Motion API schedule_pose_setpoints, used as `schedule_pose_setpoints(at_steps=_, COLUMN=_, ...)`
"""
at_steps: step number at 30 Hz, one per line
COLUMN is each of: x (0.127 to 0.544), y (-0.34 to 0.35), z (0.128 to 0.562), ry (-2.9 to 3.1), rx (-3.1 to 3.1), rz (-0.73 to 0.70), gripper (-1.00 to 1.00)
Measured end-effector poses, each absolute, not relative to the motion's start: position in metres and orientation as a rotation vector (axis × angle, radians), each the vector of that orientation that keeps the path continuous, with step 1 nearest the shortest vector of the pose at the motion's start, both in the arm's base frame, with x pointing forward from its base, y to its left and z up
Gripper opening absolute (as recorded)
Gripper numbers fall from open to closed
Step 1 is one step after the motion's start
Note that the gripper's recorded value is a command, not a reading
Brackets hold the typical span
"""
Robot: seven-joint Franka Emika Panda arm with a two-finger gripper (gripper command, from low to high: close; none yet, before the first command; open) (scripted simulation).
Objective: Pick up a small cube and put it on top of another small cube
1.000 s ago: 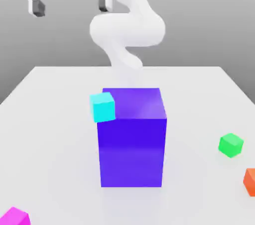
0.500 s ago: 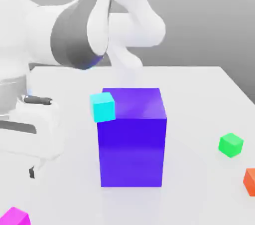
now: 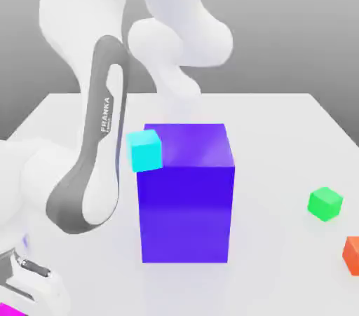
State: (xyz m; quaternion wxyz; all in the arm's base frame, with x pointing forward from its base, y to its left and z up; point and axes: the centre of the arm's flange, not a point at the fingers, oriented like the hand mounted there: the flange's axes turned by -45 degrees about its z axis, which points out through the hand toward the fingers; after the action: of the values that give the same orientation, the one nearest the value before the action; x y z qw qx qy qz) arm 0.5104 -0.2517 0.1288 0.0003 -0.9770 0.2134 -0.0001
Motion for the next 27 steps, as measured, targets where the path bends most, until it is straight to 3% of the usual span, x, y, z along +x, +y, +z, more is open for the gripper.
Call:
schedule_pose_setpoints(at_steps=5, x=0.512, y=-0.248, z=0.184, ry=0.662, rx=-3.069, rz=0.0, gripper=-1.0)
schedule_pose_setpoints(at_steps=11, x=0.527, y=-0.099, z=0.202, ry=0.353, rx=-3.077, rz=0.012, gripper=-1.0)
schedule_pose_setpoints(at_steps=17, x=0.495, y=0.053, z=0.216, ry=0.002, rx=-3.077, rz=0.03, gripper=-1.0)
schedule_pose_setpoints(at_steps=23, x=0.399, y=0.211, z=0.232, ry=-0.468, rx=-3.049, rz=0.039, gripper=-1.0)
schedule_pose_setpoints(at_steps=27, x=0.251, y=0.332, z=0.242, ry=-1.027, rx=-2.947, rz=0.02, gripper=-1.0)
